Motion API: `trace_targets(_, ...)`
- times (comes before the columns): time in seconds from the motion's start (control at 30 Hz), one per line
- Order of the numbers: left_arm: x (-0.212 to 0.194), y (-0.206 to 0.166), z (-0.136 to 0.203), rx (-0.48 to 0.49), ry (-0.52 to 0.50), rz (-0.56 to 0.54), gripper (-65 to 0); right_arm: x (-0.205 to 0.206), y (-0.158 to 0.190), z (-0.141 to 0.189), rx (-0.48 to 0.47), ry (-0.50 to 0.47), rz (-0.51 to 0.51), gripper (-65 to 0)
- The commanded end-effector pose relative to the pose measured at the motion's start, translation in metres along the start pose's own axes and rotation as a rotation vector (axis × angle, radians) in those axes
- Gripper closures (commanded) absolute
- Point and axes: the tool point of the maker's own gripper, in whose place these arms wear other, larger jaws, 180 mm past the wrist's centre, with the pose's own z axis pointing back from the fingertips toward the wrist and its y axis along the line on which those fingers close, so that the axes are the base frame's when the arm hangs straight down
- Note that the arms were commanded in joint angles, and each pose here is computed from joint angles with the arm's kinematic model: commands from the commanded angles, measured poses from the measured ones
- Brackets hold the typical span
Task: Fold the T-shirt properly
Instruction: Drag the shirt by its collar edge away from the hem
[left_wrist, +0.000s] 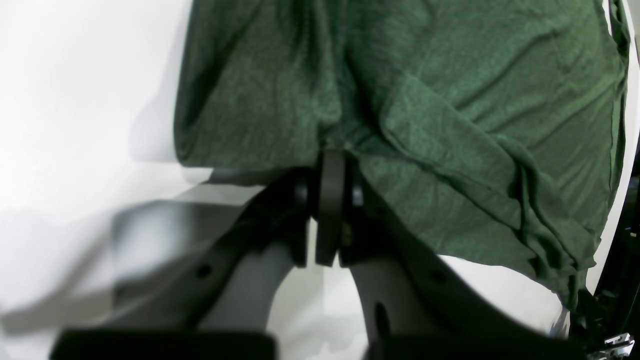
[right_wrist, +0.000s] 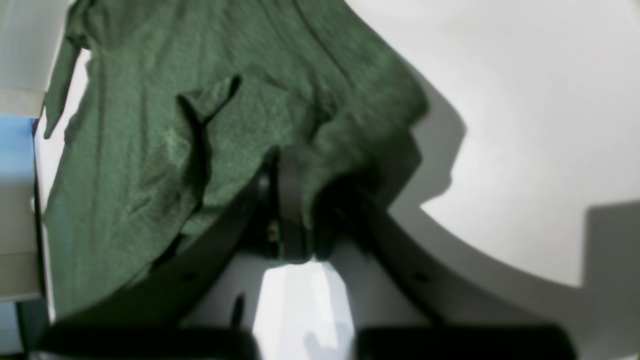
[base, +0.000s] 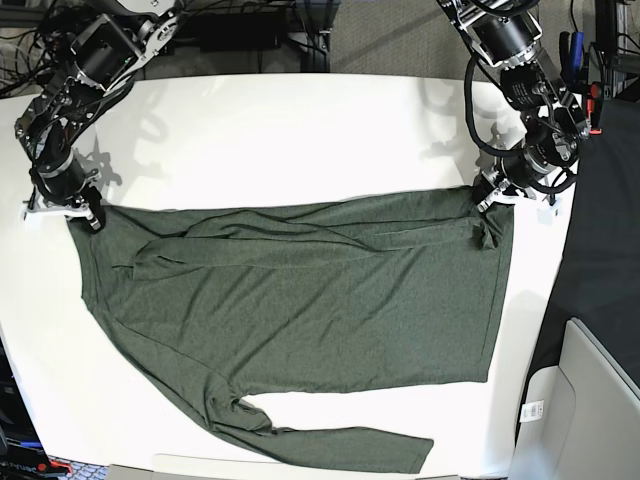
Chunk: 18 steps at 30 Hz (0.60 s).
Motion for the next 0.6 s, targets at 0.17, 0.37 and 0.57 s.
trace_targets(0.17, 0.016, -0.007, 0.02, -0.004, -0.064, -0.069, 0.0, 0.014, -0.005, 0.018, -0.002, -0.048, 0.038, -0.4)
trace_targets(0.37, 0.005, 0.003, 0.025, 0.019, -0.042, -0.076, 0.0, 0.018, -0.011, 0.046, -0.038, -0.076, 0.131, -0.4)
trace_targets(0.57, -0.002, 0.008, 0.041, 0.046, -0.029, -0.112, 0.0, 0.012, -0.014, 0.064, -0.058, -0.062, 0.178, -0.4)
